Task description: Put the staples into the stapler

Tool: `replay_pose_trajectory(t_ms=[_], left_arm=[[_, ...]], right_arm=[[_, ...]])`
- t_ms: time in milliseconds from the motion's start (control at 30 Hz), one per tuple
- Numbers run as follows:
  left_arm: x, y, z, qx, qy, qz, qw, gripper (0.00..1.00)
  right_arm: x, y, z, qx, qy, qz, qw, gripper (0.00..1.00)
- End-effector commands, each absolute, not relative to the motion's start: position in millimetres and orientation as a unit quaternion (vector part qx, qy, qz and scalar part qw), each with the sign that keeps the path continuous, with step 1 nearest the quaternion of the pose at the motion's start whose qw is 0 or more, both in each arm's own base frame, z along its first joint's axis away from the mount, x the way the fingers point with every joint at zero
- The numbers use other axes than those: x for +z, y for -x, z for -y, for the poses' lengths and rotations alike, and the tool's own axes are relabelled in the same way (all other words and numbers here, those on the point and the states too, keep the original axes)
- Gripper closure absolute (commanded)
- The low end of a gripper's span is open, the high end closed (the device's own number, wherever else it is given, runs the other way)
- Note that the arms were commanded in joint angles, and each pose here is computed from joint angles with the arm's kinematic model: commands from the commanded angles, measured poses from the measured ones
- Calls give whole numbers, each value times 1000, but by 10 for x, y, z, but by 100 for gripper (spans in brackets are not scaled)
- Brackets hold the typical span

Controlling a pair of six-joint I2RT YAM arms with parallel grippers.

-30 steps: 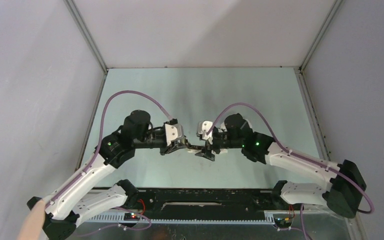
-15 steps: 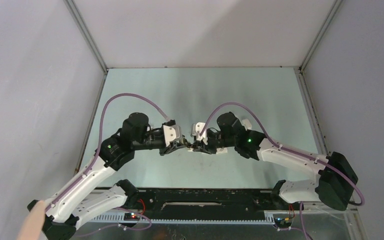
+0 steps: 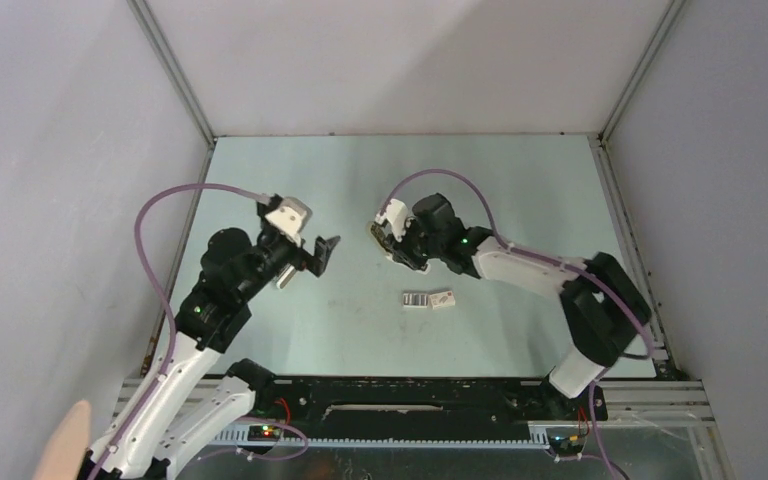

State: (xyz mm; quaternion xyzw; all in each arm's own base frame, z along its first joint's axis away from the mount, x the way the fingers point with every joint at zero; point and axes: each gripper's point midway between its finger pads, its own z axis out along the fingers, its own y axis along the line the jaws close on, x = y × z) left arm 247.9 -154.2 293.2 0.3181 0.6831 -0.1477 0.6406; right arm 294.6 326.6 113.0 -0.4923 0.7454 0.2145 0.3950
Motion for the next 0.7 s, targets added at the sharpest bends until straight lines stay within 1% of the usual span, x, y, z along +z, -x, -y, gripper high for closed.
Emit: replay_pose_trajectory(t_ms=[0,100,133,200,333,433,667], left_arm=[[3169,-2815,1040,-94,-138,-707,687,0],[3121,-2928,773,-52,-73,-729,679,0],[3115,-2950,728,-52,-53,-735,674,0],[3086,-2988,673,-51,-33,-745,664,0],[3025,-3047,660,-53,-19,-757,651,0],[2991,-3068,604,-41,-5,-764,644,0],[2911,-3115,523,-23,10,-776,630,0]], right_arm=[[1057,-3442,-3303,166,403,-797,419,97],[909,-3630,-3320,153,364,-813,429,95],[836,-3668,-3332,151,356,-816,429,95],[756,-3713,-3358,154,343,-821,430,93],[553,-3783,-3343,147,317,-835,424,86],[445,-3777,-3356,157,307,-843,414,79],[442,-3722,-3333,156,303,-849,403,52]])
